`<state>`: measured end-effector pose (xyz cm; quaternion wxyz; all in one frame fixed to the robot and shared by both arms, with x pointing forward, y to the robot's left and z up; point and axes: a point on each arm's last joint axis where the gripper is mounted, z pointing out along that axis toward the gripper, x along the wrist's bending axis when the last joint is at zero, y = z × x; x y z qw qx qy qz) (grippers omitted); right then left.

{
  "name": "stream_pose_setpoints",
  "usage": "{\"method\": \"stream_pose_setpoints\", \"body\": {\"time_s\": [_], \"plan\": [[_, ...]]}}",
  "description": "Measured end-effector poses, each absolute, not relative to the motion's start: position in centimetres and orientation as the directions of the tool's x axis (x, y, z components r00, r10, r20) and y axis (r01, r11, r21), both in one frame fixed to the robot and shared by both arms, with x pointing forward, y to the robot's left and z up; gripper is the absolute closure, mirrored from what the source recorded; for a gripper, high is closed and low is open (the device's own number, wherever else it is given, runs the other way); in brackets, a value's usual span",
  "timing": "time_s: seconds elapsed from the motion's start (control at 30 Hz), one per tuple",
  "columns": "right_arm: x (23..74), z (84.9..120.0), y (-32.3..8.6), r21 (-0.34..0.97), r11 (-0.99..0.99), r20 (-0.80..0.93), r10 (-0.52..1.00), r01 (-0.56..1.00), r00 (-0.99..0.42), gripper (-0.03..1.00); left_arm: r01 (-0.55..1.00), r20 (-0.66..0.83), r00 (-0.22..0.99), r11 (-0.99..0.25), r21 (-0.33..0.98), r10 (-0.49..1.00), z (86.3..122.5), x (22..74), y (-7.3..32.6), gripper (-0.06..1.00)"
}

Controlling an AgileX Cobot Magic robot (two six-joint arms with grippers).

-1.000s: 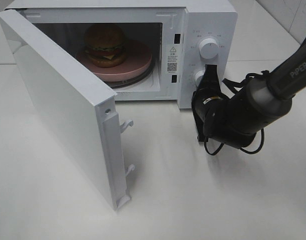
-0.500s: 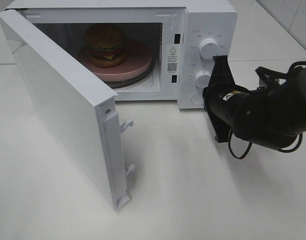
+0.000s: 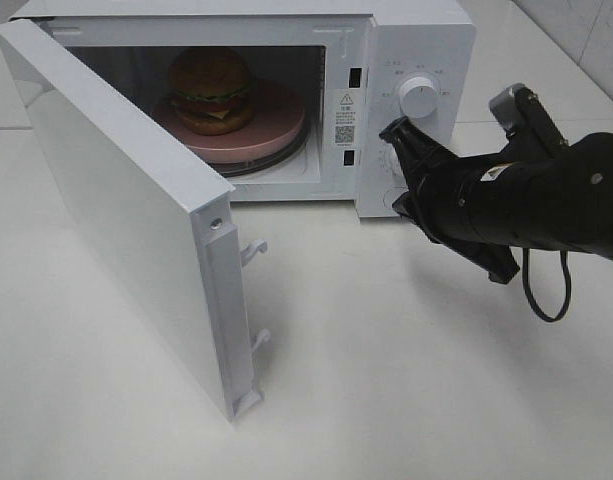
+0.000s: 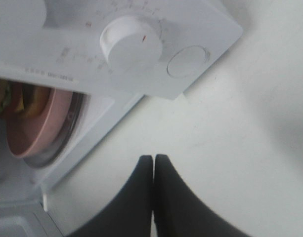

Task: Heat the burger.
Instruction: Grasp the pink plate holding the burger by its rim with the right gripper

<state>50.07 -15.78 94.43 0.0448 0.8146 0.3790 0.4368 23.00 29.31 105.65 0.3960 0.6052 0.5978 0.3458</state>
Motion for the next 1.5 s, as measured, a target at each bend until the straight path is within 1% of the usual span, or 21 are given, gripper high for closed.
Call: {"method": "stream_pose_setpoints", "body": {"time_s": [0.23, 0.33, 0.47, 0.67, 0.83, 0.87, 0.9, 0.97, 1.0, 1.07, 1.1, 1.13, 1.2, 1.23, 1.27, 1.3, 1.37, 1.4, 1.43, 1.47, 1.5], "plan": [[49.0, 95.2, -16.8, 0.439, -0.517, 0.561, 0.797, 0.735, 0.225, 0.96, 0.450, -0.055, 0.046, 0.028, 0.893, 0.997, 105.6, 23.0, 29.3, -0.03], [48.9, 95.4, -16.9, 0.444, -0.490, 0.547, 0.811, 0.750, 0.205, 0.96, 0.450, -0.055, 0.046, 0.028, 0.893, 0.997, 105.6, 23.0, 29.3, -0.03], [48.3, 95.6, -17.5, 0.433, -0.333, 0.471, 0.876, 0.837, 0.105, 0.96, 0.450, -0.055, 0.046, 0.028, 0.893, 0.997, 105.6, 23.0, 29.3, -0.03], [48.4, 97.0, -17.0, 0.401, -0.027, 0.344, 0.931, 0.916, -0.123, 0.96, 0.450, -0.055, 0.046, 0.028, 0.893, 0.997, 105.6, 23.0, 29.3, -0.03], [48.7, 98.2, -17.0, 0.392, 0.155, 0.240, 0.934, 0.907, -0.264, 0.96, 0.450, -0.055, 0.046, 0.028, 0.893, 0.997, 105.6, 23.0, 29.3, -0.03], [48.9, 98.8, -17.1, 0.380, 0.263, 0.175, 0.921, 0.887, -0.348, 0.96, 0.450, -0.055, 0.046, 0.028, 0.893, 0.997, 105.6, 23.0, 29.3, -0.03], [48.9, 98.8, -17.1, 0.380, 0.263, 0.175, 0.921, 0.887, -0.348, 0.96, 0.450, -0.055, 0.046, 0.028, 0.893, 0.997, 105.6, 23.0, 29.3, -0.03], [49.1, 99.7, -17.3, 0.364, 0.426, 0.085, 0.871, 0.829, -0.485, 0.96, 0.450, -0.055, 0.046, 0.028, 0.893, 0.997, 105.6, 23.0, 29.3, -0.03], [49.1, 99.7, -17.3, 0.364, 0.426, 0.085, 0.871, 0.829, -0.485, 0.96, 0.450, -0.055, 0.046, 0.028, 0.893, 0.997, 105.6, 23.0, 29.3, -0.03], [49.2, 100.5, -17.4, 0.355, 0.591, 0.004, 0.774, 0.725, -0.633, 0.96, 0.450, -0.055, 0.046, 0.028, 0.893, 0.997, 105.6, 23.0, 29.3, -0.03], [49.2, 100.5, -17.4, 0.355, 0.591, 0.004, 0.774, 0.725, -0.633, 0.96, 0.450, -0.055, 0.046, 0.028, 0.893, 0.997, 105.6, 23.0, 29.3, -0.03], [49.3, 100.9, -17.3, 0.346, 0.692, -0.044, 0.686, 0.634, -0.726, 0.96, 0.450, -0.055, 0.046, 0.028, 0.893, 0.997, 105.6, 23.0, 29.3, -0.03], [49.3, 101.0, -17.3, 0.340, 0.730, -0.062, 0.646, 0.593, -0.761, 0.96, 0.450, -0.055, 0.046, 0.028, 0.893, 0.997, 105.6, 23.0, 29.3, -0.03], [49.4, 101.2, -17.3, 0.328, 0.807, -0.105, 0.548, 0.491, -0.830, 0.96, 0.450, -0.055, 0.046, 0.028, 0.893, 0.997, 105.6, 23.0, 29.3, -0.03], [49.4, 101.2, -17.3, 0.328, 0.807, -0.105, 0.548, 0.491, -0.830, 0.96, 0.450, -0.055, 0.046, 0.028, 0.893, 0.997, 105.6, 23.0, 29.3, -0.03], [49.4, 101.3, -17.3, 0.310, 0.876, -0.153, 0.429, 0.369, -0.890, 0.96, 0.450, -0.055, 0.046, 0.028, 0.893, 0.997, 105.6, 23.0, 29.3, -0.03], [49.4, 101.3, -17.3, 0.298, 0.905, -0.178, 0.366, 0.305, -0.913, 0.96, 0.450, -0.055, 0.046, 0.028, 0.893, 0.997, 105.6, 23.0, 29.3, -0.03], [49.5, 101.3, -17.4, 0.263, 0.946, -0.218, 0.250, 0.190, -0.943, 0.95, 0.450, -0.055, 0.046, 0.028, 0.893, 0.997, 105.6, 23.0, 29.3, -0.03], [49.5, 101.3, -17.4, 0.263, 0.946, -0.218, 0.250, 0.190, -0.943, 0.95, 0.450, -0.055, 0.046, 0.028, 0.893, 0.997, 105.6, 23.0, 29.3, -0.03], [49.5, 101.3, -17.5, 0.226, 0.971, -0.252, 0.131, 0.073, -0.959, 0.95, 0.450, -0.055, 0.046, 0.028, 0.893, 0.997, 105.6, 23.0, 29.3, -0.03], [49.5, 101.3, -17.5, 0.209, 0.978, -0.265, 0.083, 0.026, -0.961, 0.94, 0.450, -0.055, 0.046, 0.028, 0.893, 0.997, 105.6, 23.0, 29.3, -0.03]]}}
